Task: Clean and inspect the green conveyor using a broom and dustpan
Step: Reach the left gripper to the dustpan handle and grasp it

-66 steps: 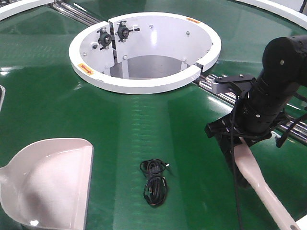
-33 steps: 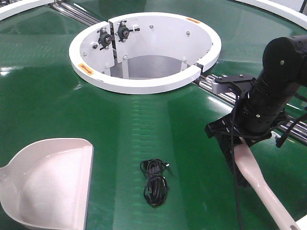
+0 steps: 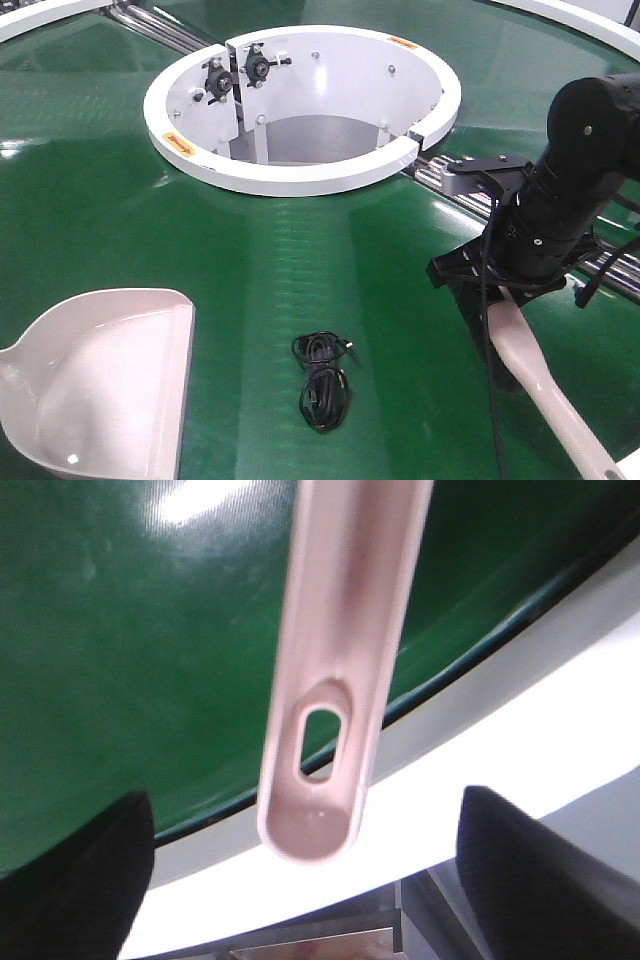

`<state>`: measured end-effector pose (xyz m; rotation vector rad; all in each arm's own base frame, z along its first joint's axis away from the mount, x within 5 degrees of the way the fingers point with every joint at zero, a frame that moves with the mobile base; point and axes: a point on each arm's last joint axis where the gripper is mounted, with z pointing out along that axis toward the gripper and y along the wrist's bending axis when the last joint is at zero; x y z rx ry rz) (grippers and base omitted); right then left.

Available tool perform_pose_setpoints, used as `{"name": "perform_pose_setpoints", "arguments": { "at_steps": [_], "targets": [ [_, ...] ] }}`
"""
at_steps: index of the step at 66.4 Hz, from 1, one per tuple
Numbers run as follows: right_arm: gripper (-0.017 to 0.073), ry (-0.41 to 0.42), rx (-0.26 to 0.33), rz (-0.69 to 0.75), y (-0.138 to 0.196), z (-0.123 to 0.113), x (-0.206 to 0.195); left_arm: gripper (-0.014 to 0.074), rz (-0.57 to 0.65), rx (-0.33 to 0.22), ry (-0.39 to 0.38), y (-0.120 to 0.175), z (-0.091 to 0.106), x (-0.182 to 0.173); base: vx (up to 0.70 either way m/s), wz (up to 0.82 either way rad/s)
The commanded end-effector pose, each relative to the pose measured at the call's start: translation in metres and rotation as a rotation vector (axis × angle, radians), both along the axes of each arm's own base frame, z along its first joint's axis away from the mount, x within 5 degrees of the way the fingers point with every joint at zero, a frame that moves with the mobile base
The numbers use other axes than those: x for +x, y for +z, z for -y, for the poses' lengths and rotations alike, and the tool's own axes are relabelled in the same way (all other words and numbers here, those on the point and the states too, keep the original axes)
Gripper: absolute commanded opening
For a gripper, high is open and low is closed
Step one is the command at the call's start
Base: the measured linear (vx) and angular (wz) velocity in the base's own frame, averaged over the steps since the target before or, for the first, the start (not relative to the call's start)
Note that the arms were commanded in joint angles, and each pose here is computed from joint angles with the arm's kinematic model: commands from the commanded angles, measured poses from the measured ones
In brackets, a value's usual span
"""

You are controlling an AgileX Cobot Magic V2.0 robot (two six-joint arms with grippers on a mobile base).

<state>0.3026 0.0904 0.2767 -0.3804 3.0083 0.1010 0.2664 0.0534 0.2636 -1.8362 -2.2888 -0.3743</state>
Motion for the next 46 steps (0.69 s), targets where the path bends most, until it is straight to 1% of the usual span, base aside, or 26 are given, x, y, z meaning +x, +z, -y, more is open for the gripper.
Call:
{"name": "perform_pose_setpoints", "arguments": {
  "at_steps": [1,35,40,46],
  "targets": [
    [-0.0006,0.012,0.003,0.021,0.021,0.003,-0.009,0.0569,0.013,0.012,0.015,0.008,-0.002,-0.001,0.0,0.0],
    [-0.0006,0.012,0.002,0.02,0.021,0.003,-0.009,0.0569,-0.034,0.004,0.009,-0.016,-0.005,0.014,0.0,0.0],
    [-0.0006,0.012,0.002,0.02,0.021,0.003,-0.009,0.0569,-0.048,0.023,0.009,-0.019,-0.009,0.015,0.0,0.0],
    [-0.0006,0.012,0.004,0.02,0.021,0.003,-0.009,0.0569,-0.055,0.027,0.013,-0.02,-0.011,0.015,0.0,0.0]
  ]
}}
